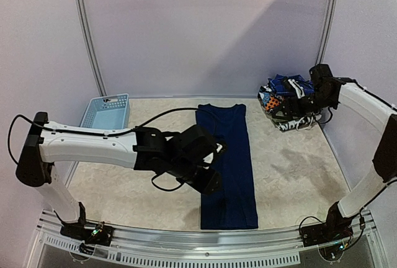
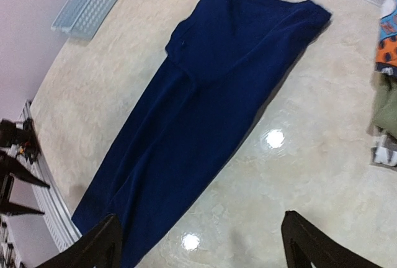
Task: Fold and stack the mixed laundry pile
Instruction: Pick up the rectangle-folded T-shirt from the center of the board.
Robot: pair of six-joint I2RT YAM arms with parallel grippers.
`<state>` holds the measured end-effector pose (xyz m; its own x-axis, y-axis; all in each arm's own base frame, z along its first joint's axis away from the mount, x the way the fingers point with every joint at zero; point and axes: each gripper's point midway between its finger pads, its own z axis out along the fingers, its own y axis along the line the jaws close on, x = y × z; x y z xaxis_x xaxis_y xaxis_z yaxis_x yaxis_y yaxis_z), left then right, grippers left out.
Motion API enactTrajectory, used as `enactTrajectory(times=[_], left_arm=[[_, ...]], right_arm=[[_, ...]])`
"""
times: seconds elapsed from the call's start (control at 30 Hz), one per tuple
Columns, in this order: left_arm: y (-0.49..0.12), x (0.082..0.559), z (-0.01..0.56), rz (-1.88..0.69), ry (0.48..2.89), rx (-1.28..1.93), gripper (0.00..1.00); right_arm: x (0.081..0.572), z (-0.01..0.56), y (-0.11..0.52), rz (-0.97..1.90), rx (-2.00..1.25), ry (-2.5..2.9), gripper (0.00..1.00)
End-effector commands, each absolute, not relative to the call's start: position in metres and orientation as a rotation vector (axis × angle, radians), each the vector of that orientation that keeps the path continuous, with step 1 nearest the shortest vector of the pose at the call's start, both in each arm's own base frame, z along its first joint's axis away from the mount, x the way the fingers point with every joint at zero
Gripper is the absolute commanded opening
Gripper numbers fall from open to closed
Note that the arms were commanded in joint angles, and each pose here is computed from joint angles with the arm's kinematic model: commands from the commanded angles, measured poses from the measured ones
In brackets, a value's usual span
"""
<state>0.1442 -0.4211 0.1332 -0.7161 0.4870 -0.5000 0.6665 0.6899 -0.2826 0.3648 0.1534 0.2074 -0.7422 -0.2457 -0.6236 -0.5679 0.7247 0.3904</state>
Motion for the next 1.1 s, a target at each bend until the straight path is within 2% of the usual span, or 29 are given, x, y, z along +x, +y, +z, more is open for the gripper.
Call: enactTrajectory(times=[0.0,0.1,0.17,0.3,0.37,0.8,1.0,1.07], left_arm=[[-0.425,0.132,0.092,-0.824,2.699,0.604,0.48],[-0.43,0.124,0.077,-0.892,2.753,0.549,0.47],[-0.435,0.121,0.07,-0.933,2.77,0.538,0.46],[-0.444,0.114,0.059,-0.987,2.802,0.55,0.43],[-0.449,0.108,0.055,-1.017,2.827,0.572,0.41],[-0.467,0.072,0.041,-1.081,2.904,0.721,0.34],[-0.47,0.069,0.039,-1.081,2.912,0.74,0.34],[-0.471,0.068,0.036,-1.079,2.921,0.746,0.31]], right_arm=[[0.332,0.145,0.191,0.994,-0.735,2.566,0.79],[0.298,0.118,0.202,1.016,-0.864,2.682,0.63],[0.267,0.106,0.207,1.035,-1.0,2.723,0.58],[0.205,0.092,0.211,0.992,-1.285,2.723,0.6],[0.194,0.097,0.21,0.895,-1.386,2.679,0.6],[0.195,0.111,0.212,0.878,-1.359,2.623,0.62],[0.195,0.111,0.212,0.876,-1.357,2.619,0.63],[0.196,0.112,0.212,0.873,-1.357,2.615,0.63]])
